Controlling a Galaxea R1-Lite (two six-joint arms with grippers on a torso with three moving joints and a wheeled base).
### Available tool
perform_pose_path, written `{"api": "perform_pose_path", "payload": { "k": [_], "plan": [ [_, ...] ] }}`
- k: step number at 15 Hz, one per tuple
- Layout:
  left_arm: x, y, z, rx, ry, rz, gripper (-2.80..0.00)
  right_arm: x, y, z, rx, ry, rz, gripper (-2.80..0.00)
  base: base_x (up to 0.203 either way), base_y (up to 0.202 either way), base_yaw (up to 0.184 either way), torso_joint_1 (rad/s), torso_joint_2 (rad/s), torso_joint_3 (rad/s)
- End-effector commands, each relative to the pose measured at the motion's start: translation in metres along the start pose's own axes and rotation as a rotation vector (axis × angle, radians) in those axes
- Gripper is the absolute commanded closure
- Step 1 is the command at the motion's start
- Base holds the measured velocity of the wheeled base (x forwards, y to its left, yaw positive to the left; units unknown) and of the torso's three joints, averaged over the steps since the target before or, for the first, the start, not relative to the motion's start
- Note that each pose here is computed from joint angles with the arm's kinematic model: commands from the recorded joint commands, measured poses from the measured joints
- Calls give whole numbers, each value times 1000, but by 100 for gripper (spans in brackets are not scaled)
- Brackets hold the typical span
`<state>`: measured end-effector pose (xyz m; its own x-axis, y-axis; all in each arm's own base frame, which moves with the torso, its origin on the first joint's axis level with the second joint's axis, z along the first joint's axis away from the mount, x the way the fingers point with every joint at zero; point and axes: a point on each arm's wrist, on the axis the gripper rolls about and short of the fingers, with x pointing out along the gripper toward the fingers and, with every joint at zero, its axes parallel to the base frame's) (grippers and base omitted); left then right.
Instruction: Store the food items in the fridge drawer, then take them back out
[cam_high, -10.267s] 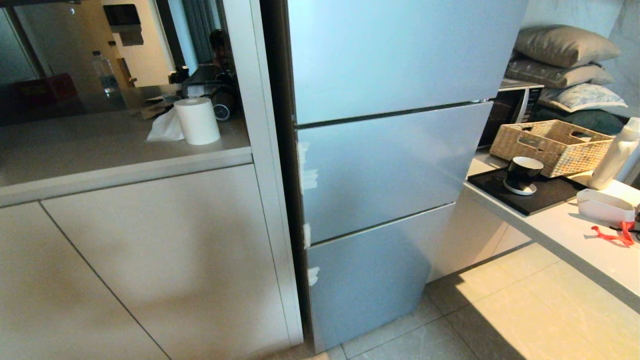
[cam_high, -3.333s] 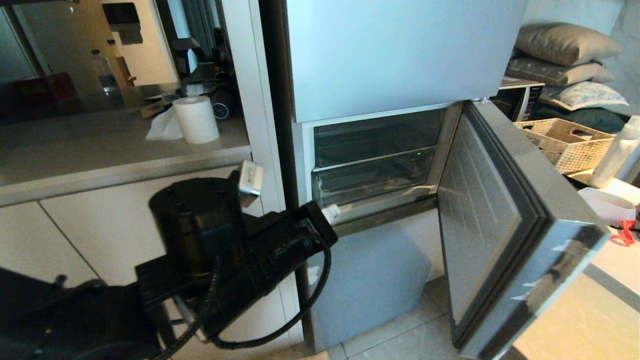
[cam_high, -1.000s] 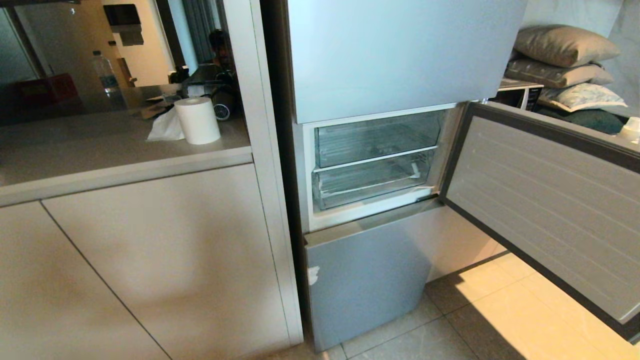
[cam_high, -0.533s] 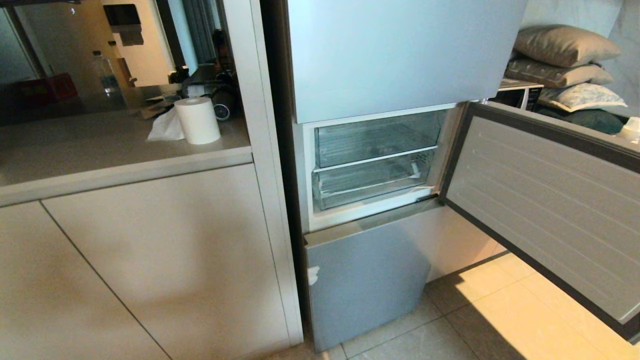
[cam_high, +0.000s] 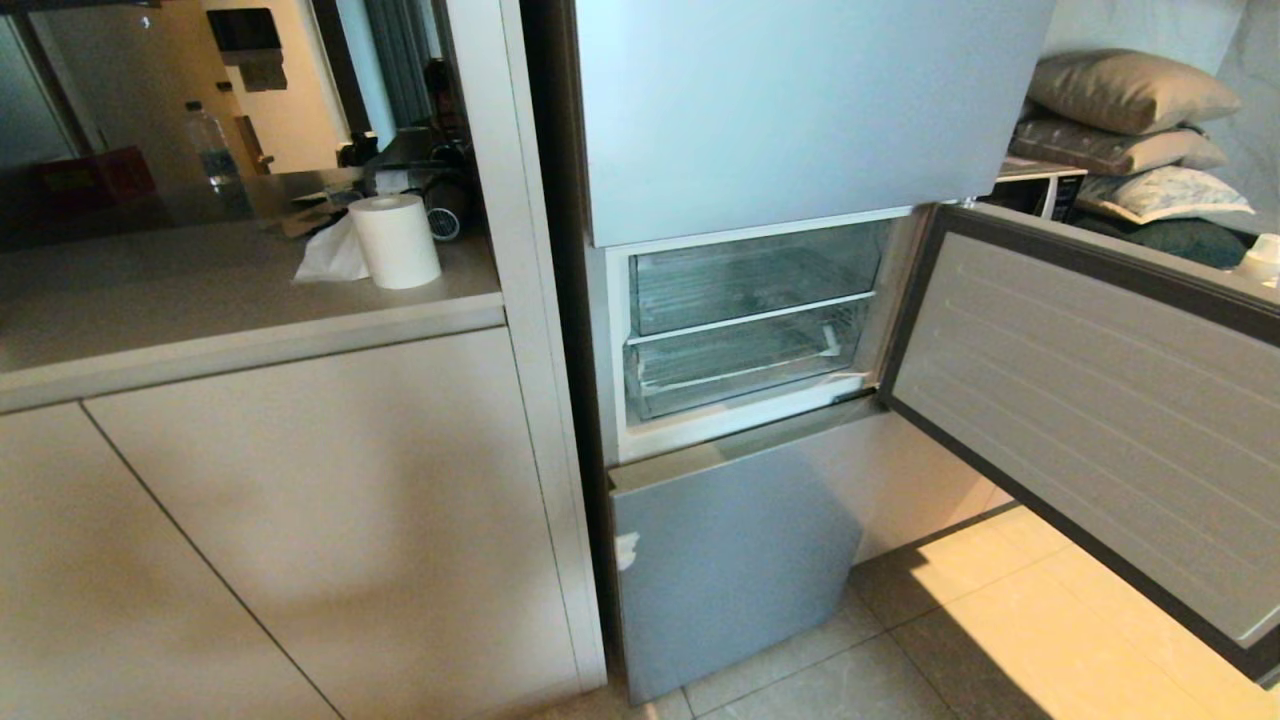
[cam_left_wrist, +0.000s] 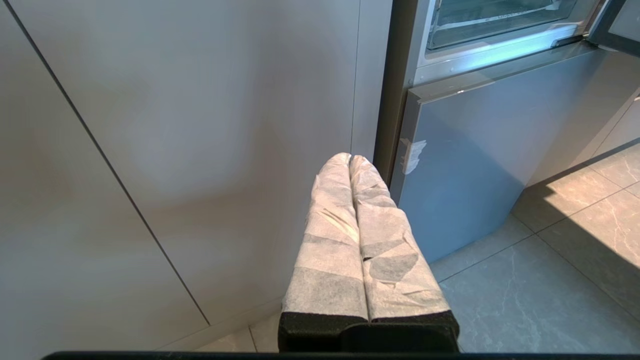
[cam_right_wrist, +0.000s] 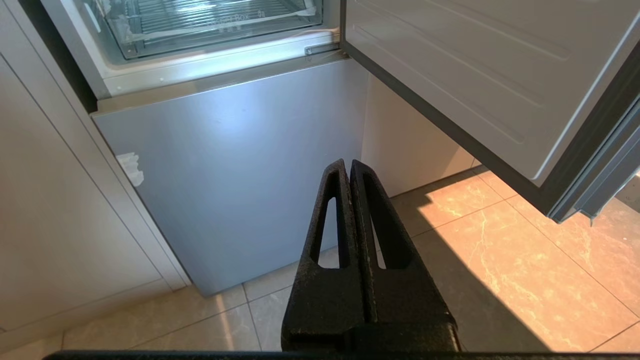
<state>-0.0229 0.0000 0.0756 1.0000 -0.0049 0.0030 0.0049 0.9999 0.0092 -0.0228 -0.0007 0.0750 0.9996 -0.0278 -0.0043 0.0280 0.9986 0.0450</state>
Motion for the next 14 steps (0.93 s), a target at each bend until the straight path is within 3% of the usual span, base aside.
{"api": "perform_pose_path", "payload": {
  "k": [1, 8, 14],
  "plan": [
    [0, 0, 0, 0, 3, 0, 0, 0, 0, 0, 1, 2, 0, 0, 0, 0, 0, 0, 0, 0],
    [0, 0, 0, 0, 3, 0, 0, 0, 0, 0, 2, 0, 0, 0, 0, 0, 12, 0, -1, 0],
    [0, 0, 0, 0, 3, 0, 0, 0, 0, 0, 2, 0, 0, 0, 2, -7, 170, 3, 2, 3]
  ]
}}
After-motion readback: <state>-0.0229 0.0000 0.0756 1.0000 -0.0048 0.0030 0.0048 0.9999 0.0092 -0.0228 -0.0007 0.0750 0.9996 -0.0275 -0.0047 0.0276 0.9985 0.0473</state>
